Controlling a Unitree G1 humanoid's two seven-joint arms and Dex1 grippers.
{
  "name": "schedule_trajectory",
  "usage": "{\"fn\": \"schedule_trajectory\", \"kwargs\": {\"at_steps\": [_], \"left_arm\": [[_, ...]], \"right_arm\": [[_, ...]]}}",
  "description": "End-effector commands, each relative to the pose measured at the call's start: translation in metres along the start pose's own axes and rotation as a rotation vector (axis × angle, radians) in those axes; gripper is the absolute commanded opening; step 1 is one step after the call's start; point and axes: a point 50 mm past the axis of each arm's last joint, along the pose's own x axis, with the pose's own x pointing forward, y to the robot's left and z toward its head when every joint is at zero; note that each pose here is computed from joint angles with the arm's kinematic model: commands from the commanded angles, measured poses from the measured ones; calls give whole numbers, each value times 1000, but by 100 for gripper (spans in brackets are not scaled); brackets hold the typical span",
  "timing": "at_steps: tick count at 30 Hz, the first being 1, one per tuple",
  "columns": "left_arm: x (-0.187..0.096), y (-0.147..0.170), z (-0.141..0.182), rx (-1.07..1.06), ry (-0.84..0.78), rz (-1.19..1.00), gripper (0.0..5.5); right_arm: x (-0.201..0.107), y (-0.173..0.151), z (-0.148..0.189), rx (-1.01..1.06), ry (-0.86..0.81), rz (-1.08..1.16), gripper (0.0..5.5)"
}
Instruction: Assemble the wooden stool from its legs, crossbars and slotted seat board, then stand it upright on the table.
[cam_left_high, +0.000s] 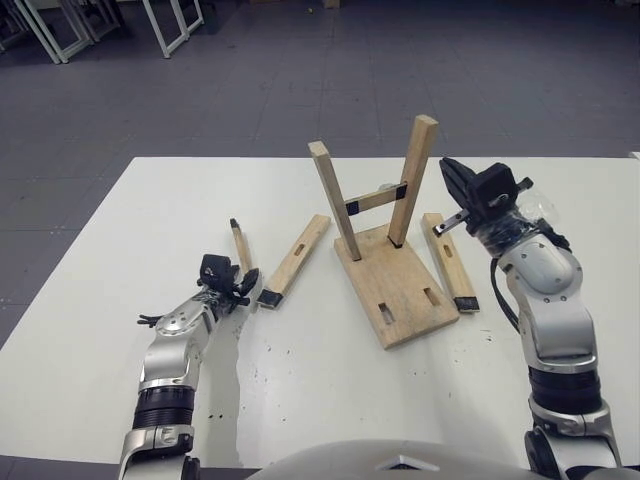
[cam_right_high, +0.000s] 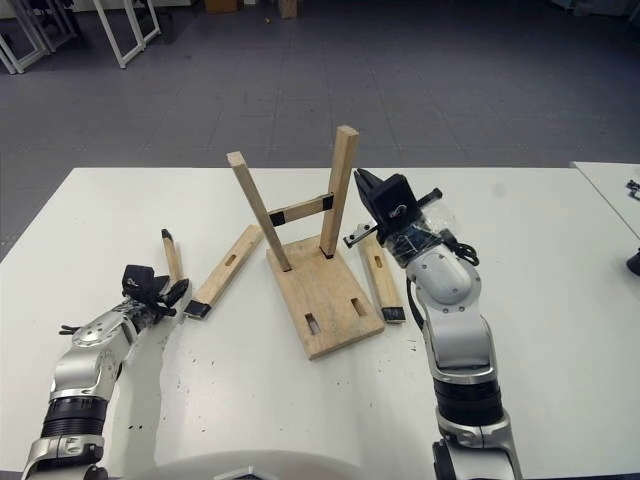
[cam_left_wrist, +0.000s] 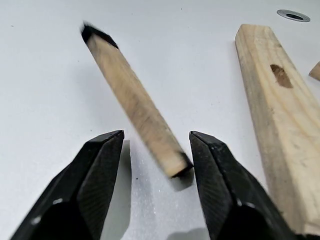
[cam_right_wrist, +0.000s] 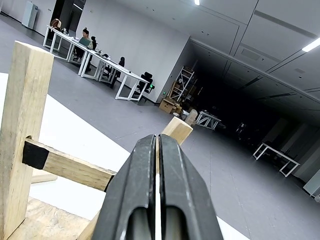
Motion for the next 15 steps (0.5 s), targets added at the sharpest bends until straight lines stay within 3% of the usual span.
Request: {"fn": "schedule_trajectory", "kwargs": {"at_steps": [1,10,12,15], "left_arm": [[8,-1,-16,-112,122,15,214],[10,-4,-22,-99,218,114,64],[12,0,-9,-63,121,169,42],[10,6,47,-97,-293,206,42]], "right_arm": [[3,1,1,9,-5,14,10],[3,0,6,59,-30,1,10],[4,3,11,156,-67,32,10],[8,9,21,416,-104,112,59]]}}
